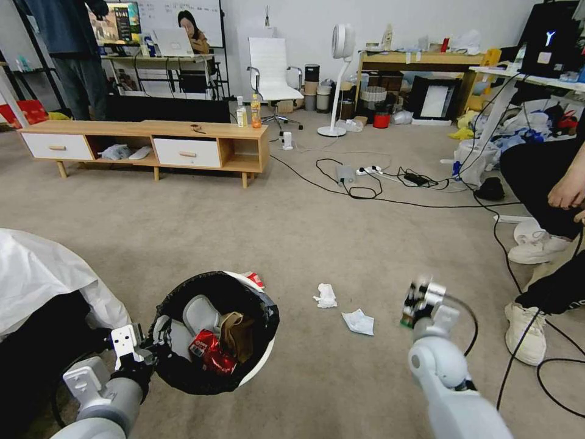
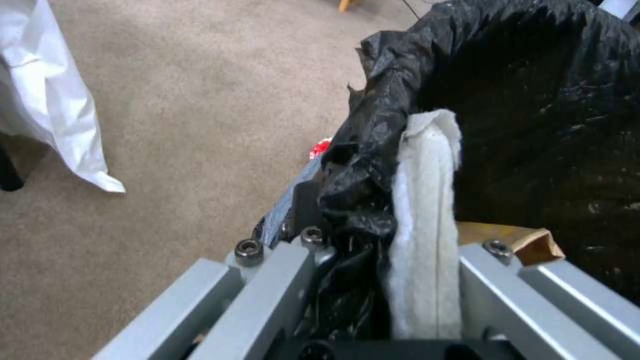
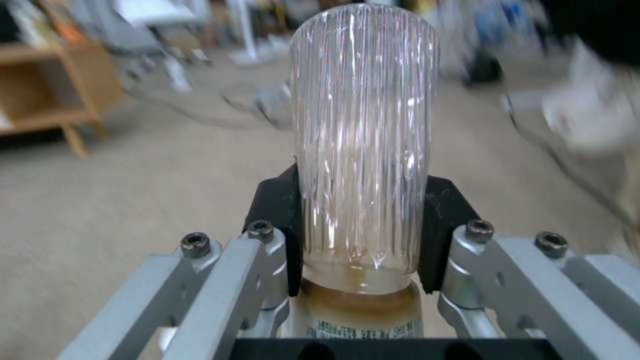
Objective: Pick up the trash bin and place the garbage on the floor into it.
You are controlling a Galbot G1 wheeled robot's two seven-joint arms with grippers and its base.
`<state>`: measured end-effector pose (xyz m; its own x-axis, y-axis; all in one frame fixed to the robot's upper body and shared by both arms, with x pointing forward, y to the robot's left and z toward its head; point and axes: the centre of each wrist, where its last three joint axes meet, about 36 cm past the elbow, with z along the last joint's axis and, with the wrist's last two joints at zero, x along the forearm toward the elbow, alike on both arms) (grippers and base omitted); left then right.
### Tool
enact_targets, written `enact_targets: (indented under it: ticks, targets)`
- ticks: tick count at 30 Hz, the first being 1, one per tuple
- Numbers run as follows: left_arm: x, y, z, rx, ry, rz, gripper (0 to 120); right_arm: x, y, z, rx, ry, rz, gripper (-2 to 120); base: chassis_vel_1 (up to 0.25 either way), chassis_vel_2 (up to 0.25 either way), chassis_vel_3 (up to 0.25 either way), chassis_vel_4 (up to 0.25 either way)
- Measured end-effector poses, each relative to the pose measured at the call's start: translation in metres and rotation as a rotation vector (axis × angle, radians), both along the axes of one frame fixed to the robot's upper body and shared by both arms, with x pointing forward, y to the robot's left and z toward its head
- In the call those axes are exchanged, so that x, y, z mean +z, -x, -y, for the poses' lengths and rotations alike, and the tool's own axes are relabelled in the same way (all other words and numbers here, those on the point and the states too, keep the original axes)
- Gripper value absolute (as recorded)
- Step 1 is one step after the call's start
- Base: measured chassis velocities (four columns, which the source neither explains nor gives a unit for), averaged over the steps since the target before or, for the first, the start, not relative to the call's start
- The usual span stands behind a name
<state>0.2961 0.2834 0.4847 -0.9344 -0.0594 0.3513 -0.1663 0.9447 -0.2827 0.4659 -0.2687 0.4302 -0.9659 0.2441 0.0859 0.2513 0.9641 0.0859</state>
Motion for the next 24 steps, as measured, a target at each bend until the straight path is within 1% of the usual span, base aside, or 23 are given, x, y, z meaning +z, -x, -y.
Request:
enact_targets:
  ticks: [1, 3, 4, 6, 7, 8, 9, 10, 13, 14, 16, 17, 19, 20, 23, 24]
  targets:
    - [0.0, 0.0, 0.0, 0.0, 0.0, -0.001, 6, 0.008, 0.002, 0.0, 0.023, 0.015, 0.036, 30, 0.0, 0.0, 0.0, 0.0]
    - [-0.001, -0.001, 0.0, -0.004, -0.001, -0.004, 6, 0.029, 0.007, 0.001, 0.124, 0.084, 0.178, 30, 0.0, 0.0, 0.0, 0.0]
    - [-0.001, -0.001, 0.0, -0.004, -0.001, -0.004, 6, 0.029, 0.007, 0.001, 0.124, 0.084, 0.178, 30, 0.0, 0.0, 0.0, 0.0]
    - [-0.002, -0.001, 0.002, -0.009, 0.0, -0.006, 6, 0.039, 0.008, -0.002, 0.198, 0.12, 0.275, 30, 0.0, 0.0, 0.0, 0.0]
    - [-0.002, -0.001, 0.002, -0.009, 0.0, -0.006, 6, 0.039, 0.008, -0.002, 0.198, 0.12, 0.275, 30, 0.0, 0.0, 0.0, 0.0]
    - [-0.002, -0.002, 0.003, -0.012, 0.0, -0.007, 6, 0.043, 0.009, -0.005, 0.251, 0.132, 0.33, 30, 0.0, 0.0, 0.0, 0.0]
    - [-0.002, -0.002, 0.003, -0.012, 0.0, -0.007, 6, 0.043, 0.009, -0.005, 0.251, 0.132, 0.33, 30, 0.0, 0.0, 0.0, 0.0]
    - [-0.003, -0.003, 0.003, -0.016, -0.002, -0.009, 6, 0.048, 0.01, -0.01, 0.332, 0.145, 0.403, 30, 0.0, 0.0, 0.0, 0.0]
    - [-0.005, -0.005, 0.004, -0.023, -0.003, -0.016, 6, 0.054, 0.012, -0.022, 0.506, 0.162, 0.525, 30, 0.0, 0.0, 0.0, 0.0]
    - [-0.005, -0.005, 0.004, -0.023, -0.003, -0.016, 6, 0.054, 0.012, -0.022, 0.506, 0.162, 0.525, 30, 0.0, 0.0, 0.0, 0.0]
    - [-0.008, -0.005, 0.005, -0.031, -0.004, -0.025, 6, 0.055, 0.013, -0.03, 0.624, 0.16, 0.575, 30, 0.0, 0.0, 0.0, 0.0]
    - [-0.008, -0.005, 0.005, -0.031, -0.004, -0.025, 6, 0.055, 0.013, -0.03, 0.624, 0.16, 0.575, 30, 0.0, 0.0, 0.0, 0.0]
    - [-0.012, -0.008, 0.006, -0.043, -0.009, -0.035, 6, 0.056, 0.017, -0.039, 0.775, 0.153, 0.602, 30, 0.0, 0.0, 0.0, 0.0]
    - [-0.012, -0.008, 0.006, -0.043, -0.009, -0.035, 6, 0.056, 0.017, -0.039, 0.775, 0.153, 0.602, 30, 0.0, 0.0, 0.0, 0.0]
    - [-0.015, -0.011, 0.009, -0.061, -0.013, -0.041, 6, 0.055, 0.023, -0.047, 0.928, 0.144, 0.6, 30, 0.0, 0.0, 0.0, 0.0]
    - [-0.015, -0.011, 0.009, -0.061, -0.013, -0.041, 6, 0.055, 0.023, -0.047, 0.928, 0.144, 0.6, 30, 0.0, 0.0, 0.0, 0.0]
